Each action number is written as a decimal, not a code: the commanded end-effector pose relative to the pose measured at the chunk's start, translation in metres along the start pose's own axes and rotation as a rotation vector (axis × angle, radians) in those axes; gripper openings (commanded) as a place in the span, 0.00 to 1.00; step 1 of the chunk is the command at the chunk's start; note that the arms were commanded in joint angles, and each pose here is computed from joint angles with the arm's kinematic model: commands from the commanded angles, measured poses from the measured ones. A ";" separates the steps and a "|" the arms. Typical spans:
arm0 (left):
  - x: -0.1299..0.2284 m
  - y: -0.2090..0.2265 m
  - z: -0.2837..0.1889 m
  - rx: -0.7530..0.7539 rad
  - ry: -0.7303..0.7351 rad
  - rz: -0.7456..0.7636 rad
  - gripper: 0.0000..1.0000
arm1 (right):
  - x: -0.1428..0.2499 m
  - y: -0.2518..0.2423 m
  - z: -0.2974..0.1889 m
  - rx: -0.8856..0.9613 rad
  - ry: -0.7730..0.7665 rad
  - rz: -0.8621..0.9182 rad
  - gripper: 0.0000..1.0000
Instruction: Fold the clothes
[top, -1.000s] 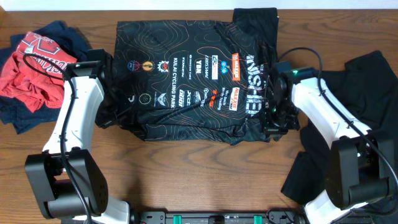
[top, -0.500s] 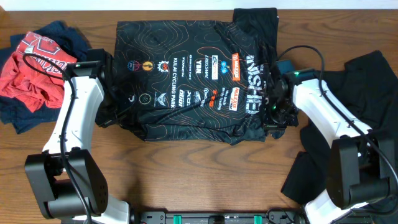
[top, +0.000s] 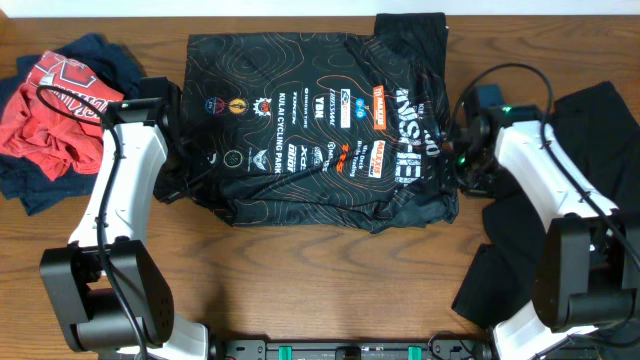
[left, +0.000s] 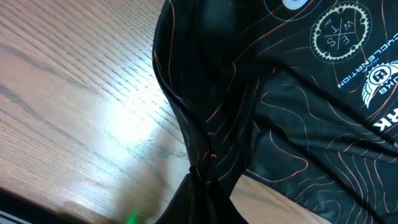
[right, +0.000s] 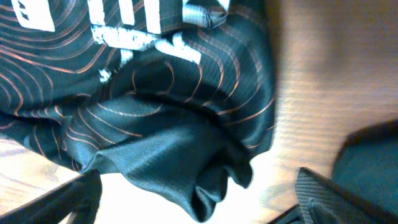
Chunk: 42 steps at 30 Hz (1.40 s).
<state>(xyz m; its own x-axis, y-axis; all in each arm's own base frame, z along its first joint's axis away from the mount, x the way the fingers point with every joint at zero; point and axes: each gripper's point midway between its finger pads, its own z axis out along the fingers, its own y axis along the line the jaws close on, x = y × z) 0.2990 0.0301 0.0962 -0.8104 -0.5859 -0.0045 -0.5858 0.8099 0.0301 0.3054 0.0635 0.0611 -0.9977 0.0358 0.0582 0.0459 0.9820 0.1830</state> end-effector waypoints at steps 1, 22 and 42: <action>0.000 0.002 -0.003 0.003 -0.006 -0.022 0.06 | -0.013 0.009 -0.022 -0.050 -0.039 -0.041 0.72; -0.009 -0.001 -0.003 0.009 -0.046 -0.023 0.06 | 0.081 0.080 0.036 -0.148 0.210 -0.164 0.22; -0.009 -0.001 -0.003 0.010 -0.046 -0.023 0.06 | 0.079 0.016 0.062 -0.124 0.188 -0.028 0.61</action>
<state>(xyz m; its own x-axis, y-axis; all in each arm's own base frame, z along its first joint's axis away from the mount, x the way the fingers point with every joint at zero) 0.3080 0.0315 0.0962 -0.8096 -0.5858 -0.0383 -0.5866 0.8097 0.0146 0.2159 0.1014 0.0061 -0.9613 -0.0301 0.2737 0.0539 0.9543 0.2940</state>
